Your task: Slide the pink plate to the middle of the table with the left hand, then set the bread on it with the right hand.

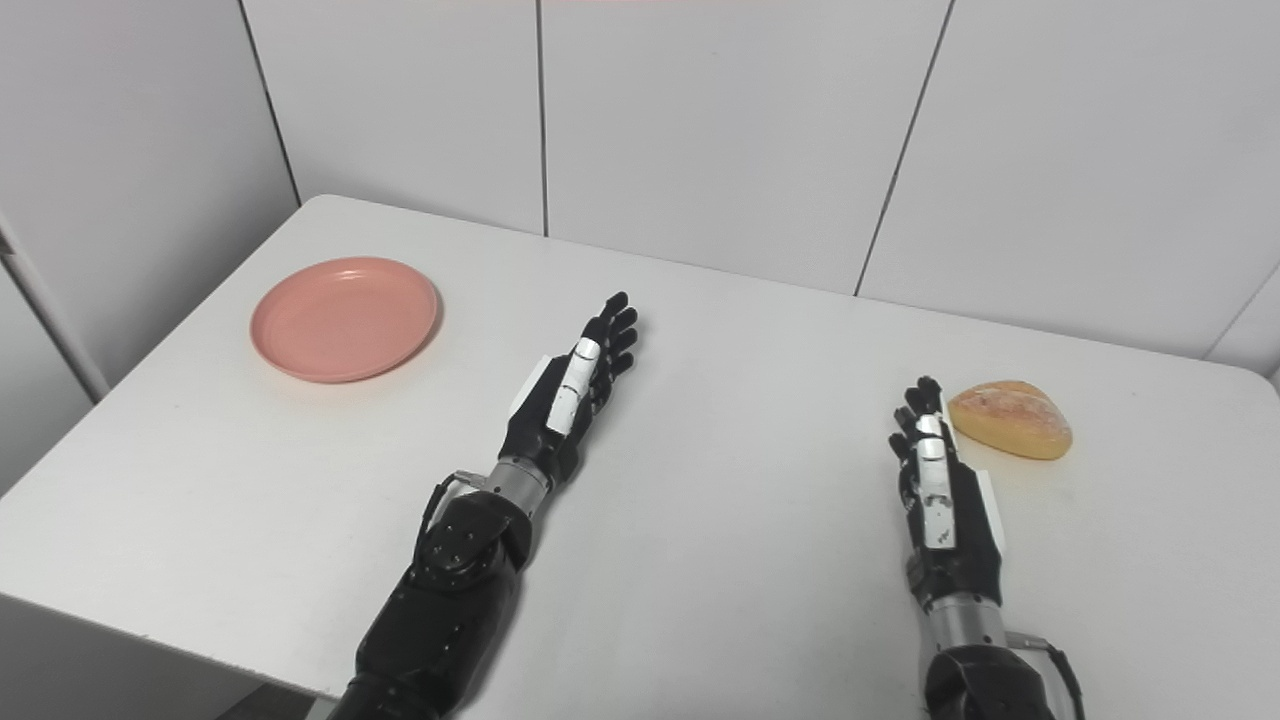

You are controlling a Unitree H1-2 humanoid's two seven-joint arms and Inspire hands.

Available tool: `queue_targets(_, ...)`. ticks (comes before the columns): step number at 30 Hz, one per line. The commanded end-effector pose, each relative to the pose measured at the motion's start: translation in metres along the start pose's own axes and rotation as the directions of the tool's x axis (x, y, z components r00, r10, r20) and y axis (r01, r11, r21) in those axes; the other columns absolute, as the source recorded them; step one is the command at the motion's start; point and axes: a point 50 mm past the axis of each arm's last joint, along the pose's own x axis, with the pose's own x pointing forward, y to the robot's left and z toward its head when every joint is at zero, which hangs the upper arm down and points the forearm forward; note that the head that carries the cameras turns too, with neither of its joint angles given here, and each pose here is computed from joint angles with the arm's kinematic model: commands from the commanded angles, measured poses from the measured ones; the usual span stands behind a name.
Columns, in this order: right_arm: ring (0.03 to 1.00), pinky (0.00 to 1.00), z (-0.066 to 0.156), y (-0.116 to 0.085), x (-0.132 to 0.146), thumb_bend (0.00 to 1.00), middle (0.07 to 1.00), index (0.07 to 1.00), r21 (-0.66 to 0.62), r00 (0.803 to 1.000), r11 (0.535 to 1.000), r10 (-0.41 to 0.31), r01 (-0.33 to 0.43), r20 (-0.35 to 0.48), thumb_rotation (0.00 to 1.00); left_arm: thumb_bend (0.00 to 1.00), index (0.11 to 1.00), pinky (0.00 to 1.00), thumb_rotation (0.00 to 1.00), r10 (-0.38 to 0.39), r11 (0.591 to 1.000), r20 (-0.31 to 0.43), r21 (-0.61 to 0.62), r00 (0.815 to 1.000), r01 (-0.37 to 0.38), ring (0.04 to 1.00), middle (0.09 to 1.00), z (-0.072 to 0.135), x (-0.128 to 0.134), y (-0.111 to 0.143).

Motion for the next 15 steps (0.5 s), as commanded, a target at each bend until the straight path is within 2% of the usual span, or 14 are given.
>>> queue_targets(1, 1.0, 1.0, -0.007, -0.003, -0.006, 0.65, 1.0, 1.0, -0.004, 1.0, 1.0, 0.007, -0.007, 0.01, 0.99, 0.71, 1.0, 1.0, 1.0, 0.009, 1.0, 0.082, 0.008, 0.997, -0.01, 1.0, 1.0, 0.028, 0.012, 0.009)
queue_targets(9, 1.0, 1.0, -0.012, -0.007, -0.002, 0.63, 1.0, 1.0, 0.006, 1.0, 1.0, 0.015, -0.015, 0.019, 0.96, 0.7, 1.0, 1.0, 1.0, 0.037, 0.999, 0.151, 0.012, 0.988, -0.039, 1.0, 1.0, 0.056, 0.017, 0.035)
queue_targets(15, 1.0, 1.0, -0.013, -0.008, -0.002, 0.63, 1.0, 1.0, 0.006, 0.999, 1.0, 0.03, -0.03, 0.031, 0.98, 0.7, 1.0, 1.0, 1.0, 0.041, 0.998, 0.175, 0.029, 0.984, -0.047, 1.0, 1.0, 0.073, 0.015, 0.047)
